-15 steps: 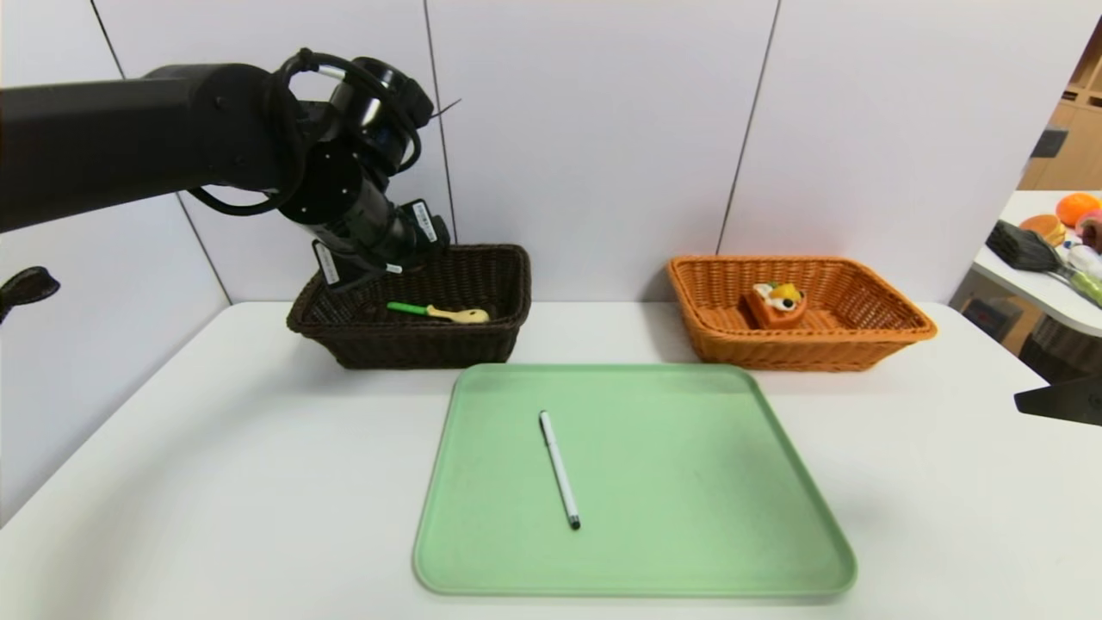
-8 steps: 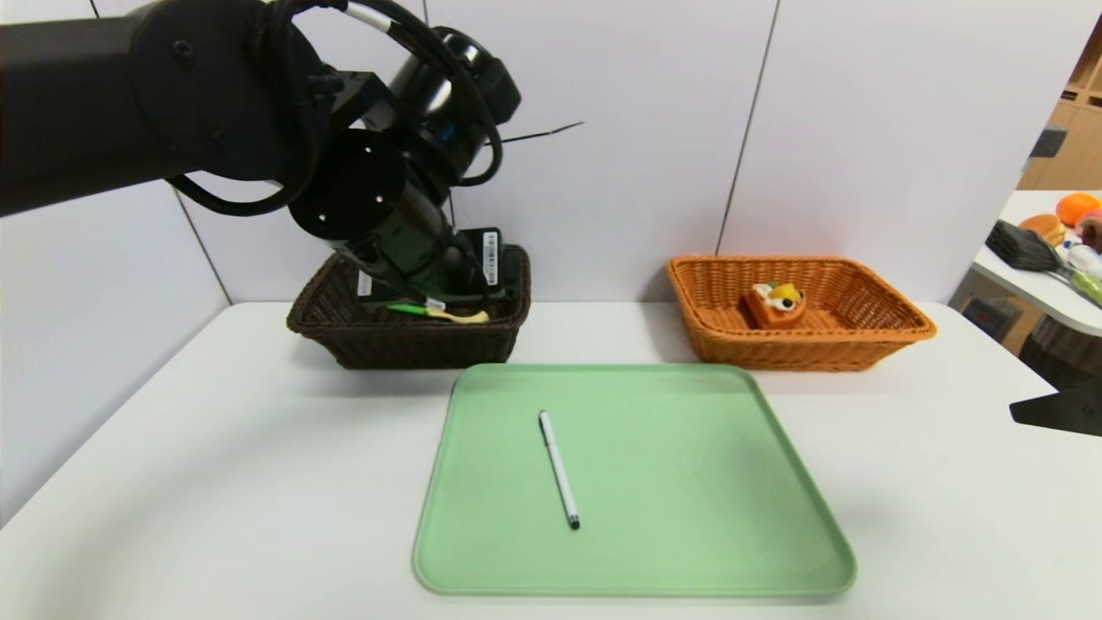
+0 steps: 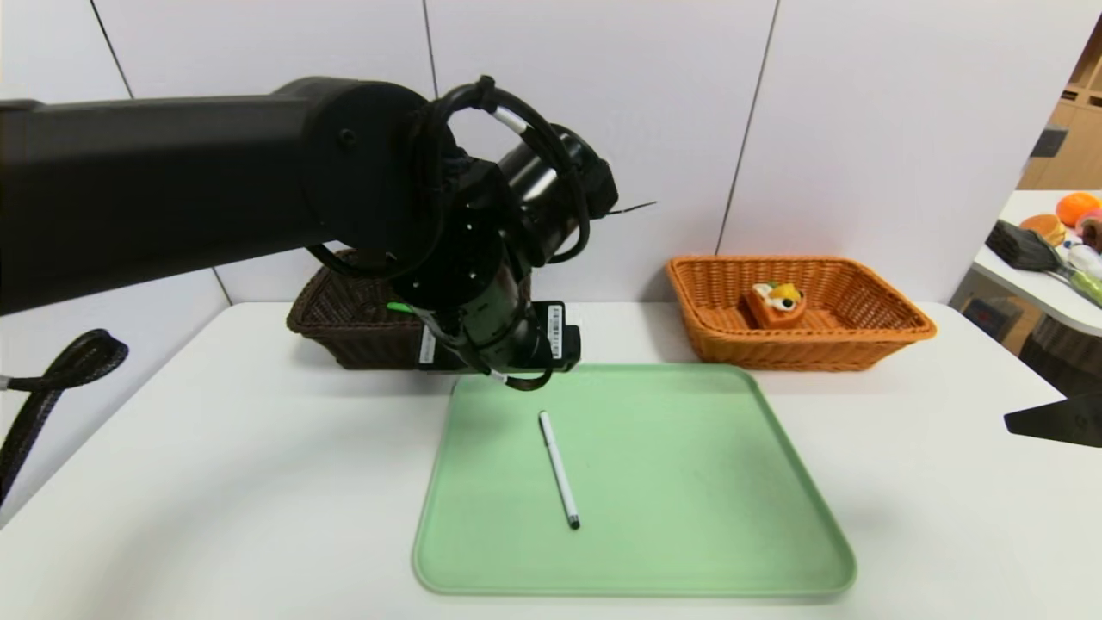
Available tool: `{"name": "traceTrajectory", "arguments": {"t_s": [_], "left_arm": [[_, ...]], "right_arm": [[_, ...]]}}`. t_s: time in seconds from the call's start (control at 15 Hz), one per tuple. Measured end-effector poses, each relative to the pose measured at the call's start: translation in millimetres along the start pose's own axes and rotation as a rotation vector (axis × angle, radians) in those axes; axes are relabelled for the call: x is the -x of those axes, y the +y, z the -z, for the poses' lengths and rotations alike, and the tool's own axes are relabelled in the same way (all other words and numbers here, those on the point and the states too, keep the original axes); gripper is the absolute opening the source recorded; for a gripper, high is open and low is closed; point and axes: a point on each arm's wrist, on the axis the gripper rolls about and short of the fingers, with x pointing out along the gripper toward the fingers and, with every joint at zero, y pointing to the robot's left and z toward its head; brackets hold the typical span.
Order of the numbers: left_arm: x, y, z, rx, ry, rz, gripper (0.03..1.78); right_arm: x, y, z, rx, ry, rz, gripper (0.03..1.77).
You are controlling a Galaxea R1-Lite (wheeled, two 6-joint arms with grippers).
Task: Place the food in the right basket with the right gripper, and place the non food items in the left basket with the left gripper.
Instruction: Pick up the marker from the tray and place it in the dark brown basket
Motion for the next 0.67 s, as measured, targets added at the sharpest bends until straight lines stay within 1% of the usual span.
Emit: {"name": "traceTrajectory", "arguments": {"t_s": [0.13, 0.27, 0.47, 0.67], "left_arm": [[-8.0, -3.7, 8.6, 0.047, 0.079, -0.002, 1.69], [-14.2, -4.7, 15.2, 0.042, 0.132, -0.029, 1.69], [-24.9, -6.9, 20.7, 0.041, 0.169, -0.063, 1.69], [-38.9, -11.1, 23.3, 0.072, 0.181, -0.080, 1.69]], "right_arm": [[-0.1, 0.0, 0.0, 0.000, 0.000, 0.000, 1.70], [-0.4, 0.1, -0.1, 0.001, 0.001, 0.000, 1.70], [-0.5, 0.1, -0.2, 0.000, 0.001, 0.000, 1.70], [-0.5, 0.0, -0.1, 0.000, 0.002, 0.001, 1.70]]}}
